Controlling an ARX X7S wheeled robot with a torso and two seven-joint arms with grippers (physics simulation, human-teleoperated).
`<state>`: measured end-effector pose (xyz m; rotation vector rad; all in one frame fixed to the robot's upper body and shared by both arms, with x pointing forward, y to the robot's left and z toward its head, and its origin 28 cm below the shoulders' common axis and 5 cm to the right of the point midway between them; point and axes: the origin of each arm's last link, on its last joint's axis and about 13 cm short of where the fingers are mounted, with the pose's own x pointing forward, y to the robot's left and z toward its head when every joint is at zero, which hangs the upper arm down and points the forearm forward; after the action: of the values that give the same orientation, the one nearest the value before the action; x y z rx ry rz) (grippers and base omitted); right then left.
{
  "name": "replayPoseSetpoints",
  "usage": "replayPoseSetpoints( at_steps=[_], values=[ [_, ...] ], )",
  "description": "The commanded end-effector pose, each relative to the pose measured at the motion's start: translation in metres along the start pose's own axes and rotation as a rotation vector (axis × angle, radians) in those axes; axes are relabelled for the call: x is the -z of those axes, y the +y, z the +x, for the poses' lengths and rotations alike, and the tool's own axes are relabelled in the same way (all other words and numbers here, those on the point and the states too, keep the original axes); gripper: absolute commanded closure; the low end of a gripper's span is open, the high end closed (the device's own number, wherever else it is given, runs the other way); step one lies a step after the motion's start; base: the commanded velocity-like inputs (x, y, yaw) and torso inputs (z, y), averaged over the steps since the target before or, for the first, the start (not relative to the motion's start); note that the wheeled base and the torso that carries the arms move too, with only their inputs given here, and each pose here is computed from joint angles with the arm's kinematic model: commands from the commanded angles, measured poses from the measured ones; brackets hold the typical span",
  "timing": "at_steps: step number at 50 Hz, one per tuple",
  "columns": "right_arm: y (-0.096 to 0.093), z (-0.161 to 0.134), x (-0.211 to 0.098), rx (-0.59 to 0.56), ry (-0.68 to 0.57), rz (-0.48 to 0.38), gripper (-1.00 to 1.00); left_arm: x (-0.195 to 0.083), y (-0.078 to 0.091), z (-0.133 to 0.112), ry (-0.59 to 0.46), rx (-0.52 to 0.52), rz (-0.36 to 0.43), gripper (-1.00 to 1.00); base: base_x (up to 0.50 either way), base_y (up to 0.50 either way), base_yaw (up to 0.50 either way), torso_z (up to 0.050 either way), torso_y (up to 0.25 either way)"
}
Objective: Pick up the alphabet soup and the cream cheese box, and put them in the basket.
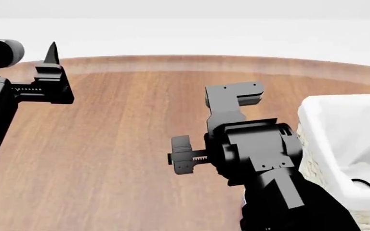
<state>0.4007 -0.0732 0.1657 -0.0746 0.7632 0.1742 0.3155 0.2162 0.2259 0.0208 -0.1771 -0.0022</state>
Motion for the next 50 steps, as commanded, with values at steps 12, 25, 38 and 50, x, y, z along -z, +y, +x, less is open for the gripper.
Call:
replayPoseSetpoints(
  at_steps=[12, 25, 38, 50],
  values=[
    [-0.002, 0.010, 0.020, 0.063, 0.064, 0.060, -1.00, 0.002, 0.000, 0.001, 0.004, 0.000, 0.002, -1.00, 0.00, 0.00, 0.00, 0.000, 0.000],
    [-0.007, 0.014, 0.031, 0.114, 0.096, 0.080, -1.00, 0.002, 0.001, 0.002, 0.004, -0.003, 0.001, -1.00, 0.00, 0.00, 0.00, 0.000, 0.000],
    [-0.010, 0.014, 0.034, 0.156, 0.113, 0.073, -1.00, 0.005, 0.002, 0.002, 0.009, -0.005, 0.001, -1.00, 0.00, 0.00, 0.00, 0.000, 0.000],
    [-0.015, 0.015, 0.037, 0.184, 0.118, 0.088, -1.00, 0.006, 0.002, 0.002, 0.012, -0.005, 0.001, -1.00, 0.00, 0.00, 0.00, 0.000, 0.000]
  ],
)
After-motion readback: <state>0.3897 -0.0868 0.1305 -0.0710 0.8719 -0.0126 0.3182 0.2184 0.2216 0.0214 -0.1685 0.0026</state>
